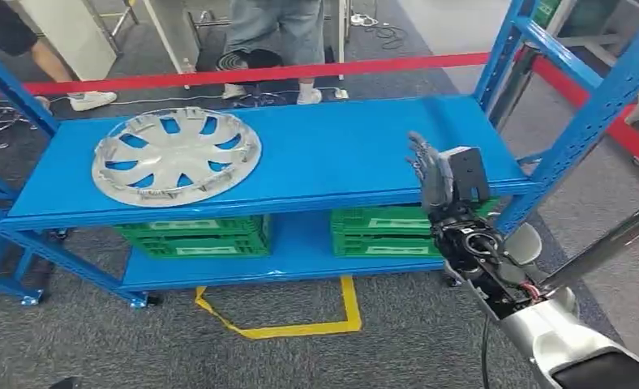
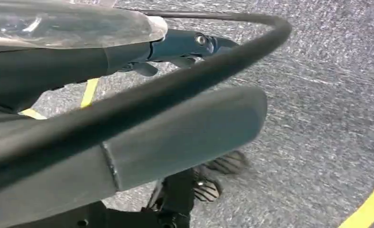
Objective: Take the parts from the cabinet and place them on the table.
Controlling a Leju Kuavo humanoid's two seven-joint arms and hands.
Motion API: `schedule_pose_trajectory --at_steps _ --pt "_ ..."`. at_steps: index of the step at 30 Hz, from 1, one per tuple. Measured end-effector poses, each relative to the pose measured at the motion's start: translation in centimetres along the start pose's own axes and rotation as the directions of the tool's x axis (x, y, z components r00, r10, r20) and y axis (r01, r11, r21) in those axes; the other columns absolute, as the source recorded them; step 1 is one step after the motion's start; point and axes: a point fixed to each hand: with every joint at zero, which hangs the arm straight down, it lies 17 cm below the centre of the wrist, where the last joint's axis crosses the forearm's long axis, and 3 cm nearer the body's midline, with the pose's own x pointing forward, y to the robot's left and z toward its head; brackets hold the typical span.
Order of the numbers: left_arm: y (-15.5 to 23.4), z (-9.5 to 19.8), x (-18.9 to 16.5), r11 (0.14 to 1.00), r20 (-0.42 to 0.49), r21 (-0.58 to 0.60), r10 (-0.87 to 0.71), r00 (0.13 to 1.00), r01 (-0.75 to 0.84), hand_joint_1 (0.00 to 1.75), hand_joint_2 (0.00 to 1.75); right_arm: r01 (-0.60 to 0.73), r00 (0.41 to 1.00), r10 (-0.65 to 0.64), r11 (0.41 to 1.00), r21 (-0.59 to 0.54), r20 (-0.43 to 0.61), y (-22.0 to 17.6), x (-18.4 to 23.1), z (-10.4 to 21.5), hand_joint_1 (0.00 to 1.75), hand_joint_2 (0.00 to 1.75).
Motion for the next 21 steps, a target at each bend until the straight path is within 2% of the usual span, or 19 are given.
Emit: schedule_pose_trajectory --at_steps 21 --pt "0.1 -0.1 0.1 0.998 -0.009 0.039 0.045 0.999 -0.045 0.00 0.00 0.026 0.999 -0.029 0.996 0.088 0.030 3.6 0.9 -1.5 0.00 0.00"
